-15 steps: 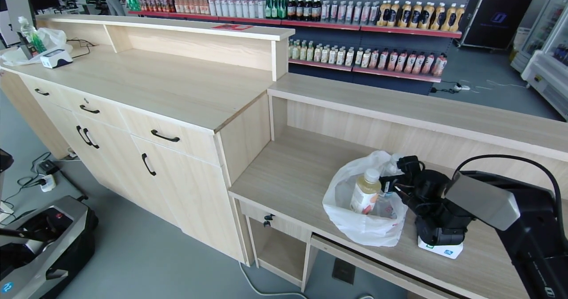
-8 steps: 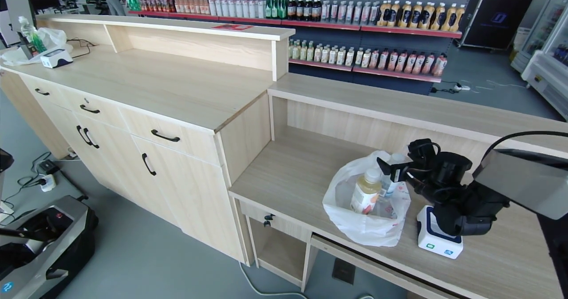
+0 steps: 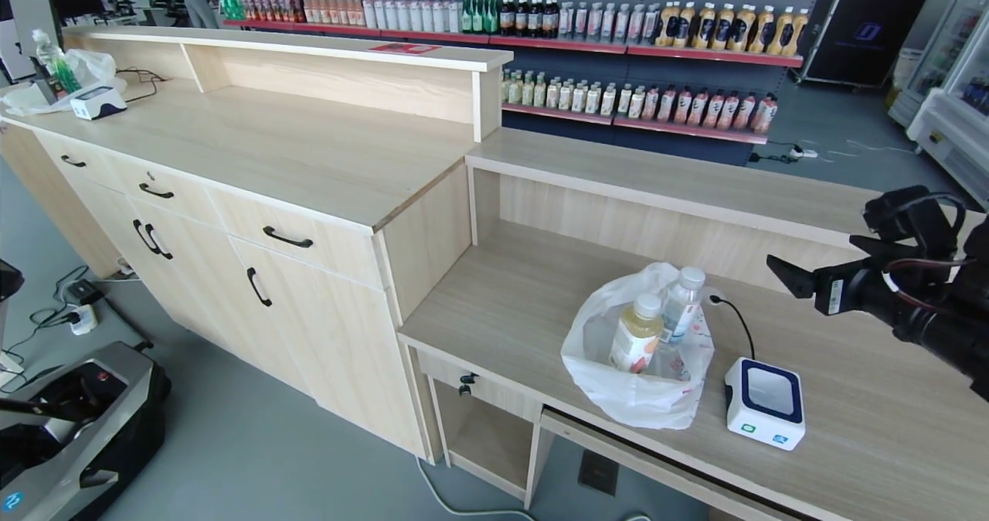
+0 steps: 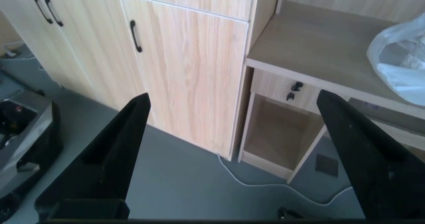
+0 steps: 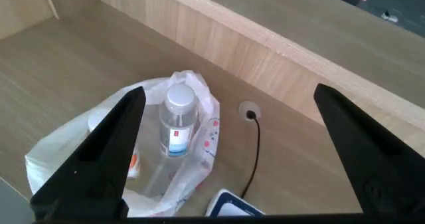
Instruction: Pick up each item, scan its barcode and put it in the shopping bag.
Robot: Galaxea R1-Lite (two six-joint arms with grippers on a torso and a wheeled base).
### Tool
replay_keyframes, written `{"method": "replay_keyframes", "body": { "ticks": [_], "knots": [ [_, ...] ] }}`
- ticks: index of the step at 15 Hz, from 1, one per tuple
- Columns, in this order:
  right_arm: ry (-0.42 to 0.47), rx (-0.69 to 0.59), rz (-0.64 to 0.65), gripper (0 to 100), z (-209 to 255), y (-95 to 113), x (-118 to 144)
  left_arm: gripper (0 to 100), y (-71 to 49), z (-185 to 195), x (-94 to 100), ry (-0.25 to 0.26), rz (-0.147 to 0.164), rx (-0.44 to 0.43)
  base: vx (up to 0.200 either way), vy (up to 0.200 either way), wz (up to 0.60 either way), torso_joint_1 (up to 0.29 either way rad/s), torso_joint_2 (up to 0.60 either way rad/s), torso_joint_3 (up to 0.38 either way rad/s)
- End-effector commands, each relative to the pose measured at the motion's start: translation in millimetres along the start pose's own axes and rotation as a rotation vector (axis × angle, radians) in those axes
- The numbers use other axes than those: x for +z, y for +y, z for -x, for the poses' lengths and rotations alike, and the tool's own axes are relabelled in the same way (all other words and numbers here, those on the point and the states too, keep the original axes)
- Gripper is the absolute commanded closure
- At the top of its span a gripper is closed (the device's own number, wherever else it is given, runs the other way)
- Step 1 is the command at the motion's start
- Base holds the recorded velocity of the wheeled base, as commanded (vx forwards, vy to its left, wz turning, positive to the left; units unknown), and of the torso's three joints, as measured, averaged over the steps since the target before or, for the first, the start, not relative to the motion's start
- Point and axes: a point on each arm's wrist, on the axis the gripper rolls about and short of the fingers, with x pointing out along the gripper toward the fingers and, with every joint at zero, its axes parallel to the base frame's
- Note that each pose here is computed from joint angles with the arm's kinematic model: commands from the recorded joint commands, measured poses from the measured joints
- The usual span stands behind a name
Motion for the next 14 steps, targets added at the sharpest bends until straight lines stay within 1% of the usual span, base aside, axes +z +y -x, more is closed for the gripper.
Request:
{"method": "replay_keyframes", "body": {
  "ticks": [1,3,5,7,8,9,10,11,13,14],
  "knots": [
    [-0.018,-0.144,0.055,0,67.8,-29.8,28.7,0,0.0,-0.1,0.0,0.002,0.000,0.000,0.000,0.000,-0.60,0.002,0.00,0.002],
    [0.001,-0.175,0.052,0,88.6,-33.6,37.6,0,0.0,0.0,0.0,0.000,0.000,0.000,0.000,0.000,-0.60,-0.005,0.00,0.002],
    [0.022,-0.183,0.046,0,106.2,-31.7,41.5,0,0.0,-0.1,0.0,0.002,0.000,0.000,0.000,0.000,-0.60,0.005,0.01,0.000],
    [0.062,-0.200,0.039,0,121.7,-28.6,42.7,0,0.0,0.0,0.0,0.000,0.000,0.000,0.000,0.000,-0.60,0.002,0.00,0.005],
    [0.062,-0.199,0.031,0,127.4,-26.7,42.6,0,0.0,0.0,0.0,0.000,0.000,0.000,0.000,0.000,-0.60,-0.002,0.00,0.002],
    [0.053,-0.194,-0.005,0,133.1,-24.0,39.6,0,0.0,0.0,0.0,0.000,0.000,0.000,0.000,0.000,-0.60,0.007,0.01,0.002],
    [0.048,-0.194,-0.039,0,137.9,-21.9,37.3,0,0.0,-0.1,0.0,0.002,0.000,0.000,0.000,0.000,0.00,0.000,0.00,0.000],
    [0.078,-0.189,-0.094,0,147.6,-14.5,22.3,0,0.0,0.0,0.0,0.000,0.000,0.000,0.000,0.000,0.00,0.000,0.00,0.000],
    [0.117,-0.189,-0.107,0,174.0,1.5,-6.5,0,0.0,0.0,0.0,0.000,0.000,0.000,0.000,0.000,0.00,0.000,0.00,0.000],
    [0.117,-0.191,-0.107,0,182.2,5.9,-13.6,0,0.0,0.0,0.0,0.000,0.000,0.000,0.000,0.000,0.00,0.000,0.00,0.000]
  ]
}}
